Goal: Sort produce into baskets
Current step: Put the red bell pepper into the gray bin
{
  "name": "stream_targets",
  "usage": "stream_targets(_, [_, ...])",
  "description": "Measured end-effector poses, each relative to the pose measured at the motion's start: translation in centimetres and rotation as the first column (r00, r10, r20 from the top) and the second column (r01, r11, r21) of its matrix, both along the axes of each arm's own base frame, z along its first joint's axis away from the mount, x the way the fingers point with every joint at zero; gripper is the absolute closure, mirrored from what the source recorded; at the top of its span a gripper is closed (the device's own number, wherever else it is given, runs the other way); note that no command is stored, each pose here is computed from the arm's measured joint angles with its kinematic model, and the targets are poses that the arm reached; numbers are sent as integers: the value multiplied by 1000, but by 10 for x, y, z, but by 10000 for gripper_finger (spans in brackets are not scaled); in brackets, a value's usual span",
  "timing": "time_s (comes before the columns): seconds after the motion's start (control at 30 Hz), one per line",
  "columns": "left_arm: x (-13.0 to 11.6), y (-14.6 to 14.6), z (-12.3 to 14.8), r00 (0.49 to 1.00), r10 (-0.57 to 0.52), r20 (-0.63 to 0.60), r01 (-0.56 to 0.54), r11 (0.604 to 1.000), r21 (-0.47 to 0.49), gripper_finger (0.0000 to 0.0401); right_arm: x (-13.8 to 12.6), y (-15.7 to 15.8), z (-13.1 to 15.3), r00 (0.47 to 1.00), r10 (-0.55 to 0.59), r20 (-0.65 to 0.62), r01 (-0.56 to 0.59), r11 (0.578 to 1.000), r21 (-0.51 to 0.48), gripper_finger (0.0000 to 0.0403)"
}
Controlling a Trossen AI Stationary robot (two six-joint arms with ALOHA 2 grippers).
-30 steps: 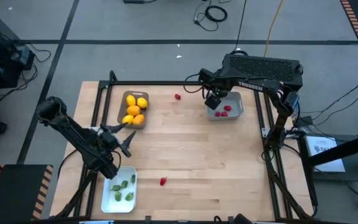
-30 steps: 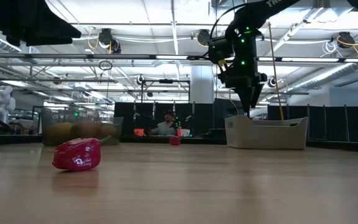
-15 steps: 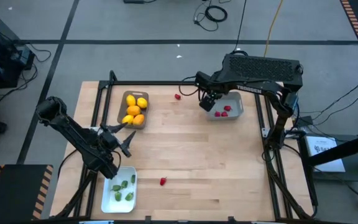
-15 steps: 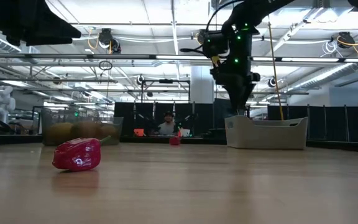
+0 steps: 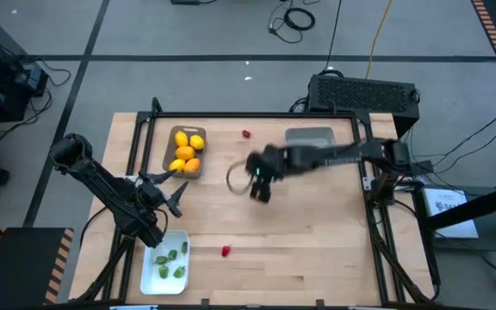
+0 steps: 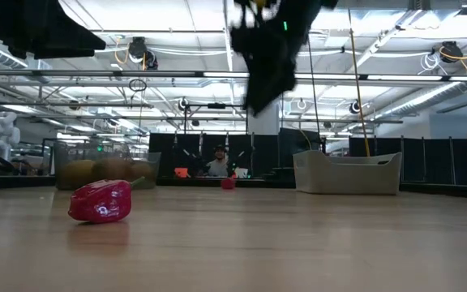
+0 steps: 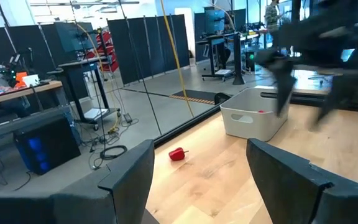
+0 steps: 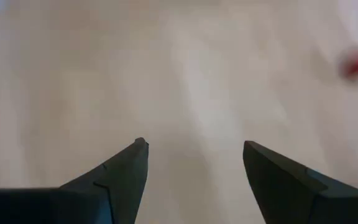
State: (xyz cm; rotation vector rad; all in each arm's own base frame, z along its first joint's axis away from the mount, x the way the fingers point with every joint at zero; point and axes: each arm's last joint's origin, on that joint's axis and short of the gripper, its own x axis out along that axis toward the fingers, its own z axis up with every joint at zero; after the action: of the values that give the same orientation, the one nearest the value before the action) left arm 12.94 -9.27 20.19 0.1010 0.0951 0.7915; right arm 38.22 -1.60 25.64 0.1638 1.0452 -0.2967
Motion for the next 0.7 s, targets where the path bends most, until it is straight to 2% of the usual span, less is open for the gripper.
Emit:
stream_targets(0.1, [0,0,0,1000,0,3,0,1000,-3,139,13,45,2,984,133,119,-132,991,-16,151])
stream_targets(0.23, [0,0,0,1000,0,6,0,1000,-6,139,24,102,-7,934,278,226,-277,960,-37,151])
stream_targets(0.4, [0,0,0,1000,0,9,1,1000,-7,139,36,160,-38,848,450,281,-439,893,-103,151])
stream_targets(0.47, [1,0,0,1000,2,10,-2,1000,-8,139,40,178,-58,802,533,271,-512,846,-148,151])
stream_targets(0.57, [1,1,0,1000,8,12,-8,1000,-10,139,44,199,-84,689,688,227,-641,725,-252,151])
stream_targets(0.7, [3,2,-1,1000,22,14,-22,1000,-13,139,47,218,-103,562,804,195,-713,590,-380,151])
